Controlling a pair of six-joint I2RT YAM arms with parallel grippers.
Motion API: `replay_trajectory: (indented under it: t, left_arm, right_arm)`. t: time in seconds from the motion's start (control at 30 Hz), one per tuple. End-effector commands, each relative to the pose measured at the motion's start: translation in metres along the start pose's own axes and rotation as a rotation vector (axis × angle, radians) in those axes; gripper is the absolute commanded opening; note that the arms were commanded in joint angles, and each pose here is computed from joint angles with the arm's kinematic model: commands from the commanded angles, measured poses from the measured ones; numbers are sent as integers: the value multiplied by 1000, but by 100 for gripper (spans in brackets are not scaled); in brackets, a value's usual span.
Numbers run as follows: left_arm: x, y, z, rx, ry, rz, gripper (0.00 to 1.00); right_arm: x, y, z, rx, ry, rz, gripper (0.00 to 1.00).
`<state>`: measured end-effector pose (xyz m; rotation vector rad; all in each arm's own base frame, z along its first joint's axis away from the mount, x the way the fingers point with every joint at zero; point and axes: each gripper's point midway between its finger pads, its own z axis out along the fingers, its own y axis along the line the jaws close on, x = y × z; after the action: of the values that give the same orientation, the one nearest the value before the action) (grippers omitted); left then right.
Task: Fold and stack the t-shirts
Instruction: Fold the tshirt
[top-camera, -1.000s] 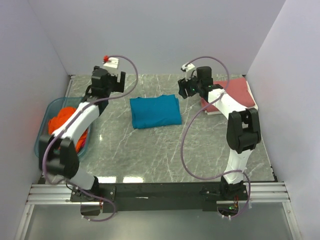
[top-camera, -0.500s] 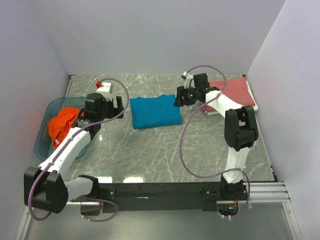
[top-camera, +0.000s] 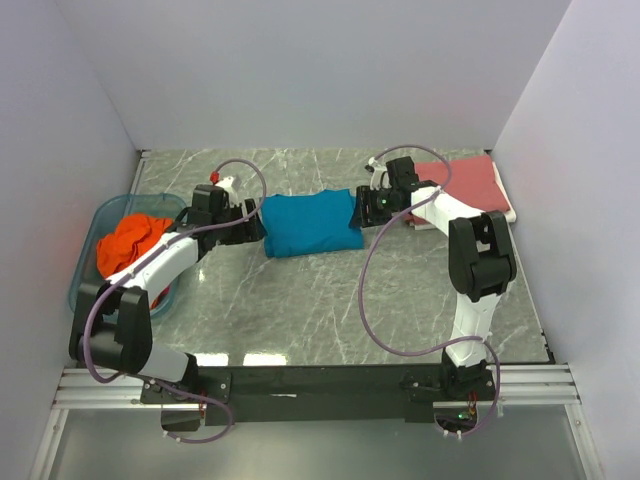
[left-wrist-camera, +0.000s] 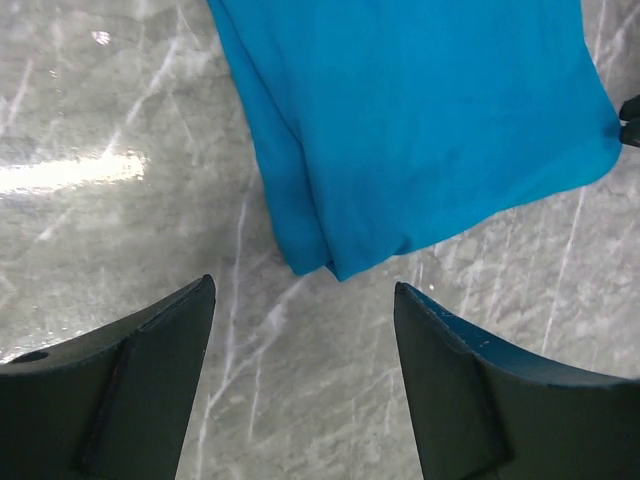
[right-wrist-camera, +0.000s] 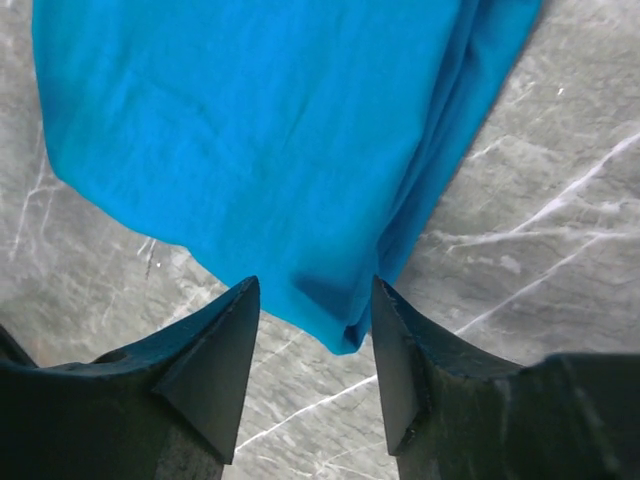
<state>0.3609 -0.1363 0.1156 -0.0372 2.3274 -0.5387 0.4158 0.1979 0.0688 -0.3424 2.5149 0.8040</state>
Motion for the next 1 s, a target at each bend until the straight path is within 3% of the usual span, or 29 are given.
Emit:
replay_trajectory:
  t: [0.0, 0.13, 0.43, 0.6, 0.7, 0.83, 0.97]
  left_arm:
    - [-15, -18, -6, 72, -37, -20, 77]
    - [-11, -15, -3, 67, -20, -16, 77]
    - [-6, -8, 6, 35, 6, -32, 77]
    - [-4, -8, 7, 39, 14, -34, 76]
    - [-4, -8, 7, 36, 13, -31, 76]
    - [-2, -7, 7, 36, 17, -30, 76]
    - [-1, -8, 7, 43, 20, -30, 76]
  right_arm:
    - [7, 3, 1, -43, 26, 31, 54]
    - [11, 7, 0, -66, 39, 39, 46]
    - [2, -9, 1, 11, 12, 32, 52]
    - [1, -8, 6, -8, 29, 38, 49]
    - [6, -3, 7, -39, 42, 44, 35]
    - [3, 5, -6, -59, 23, 26, 3]
    - [4, 11, -21, -77, 0, 9, 0]
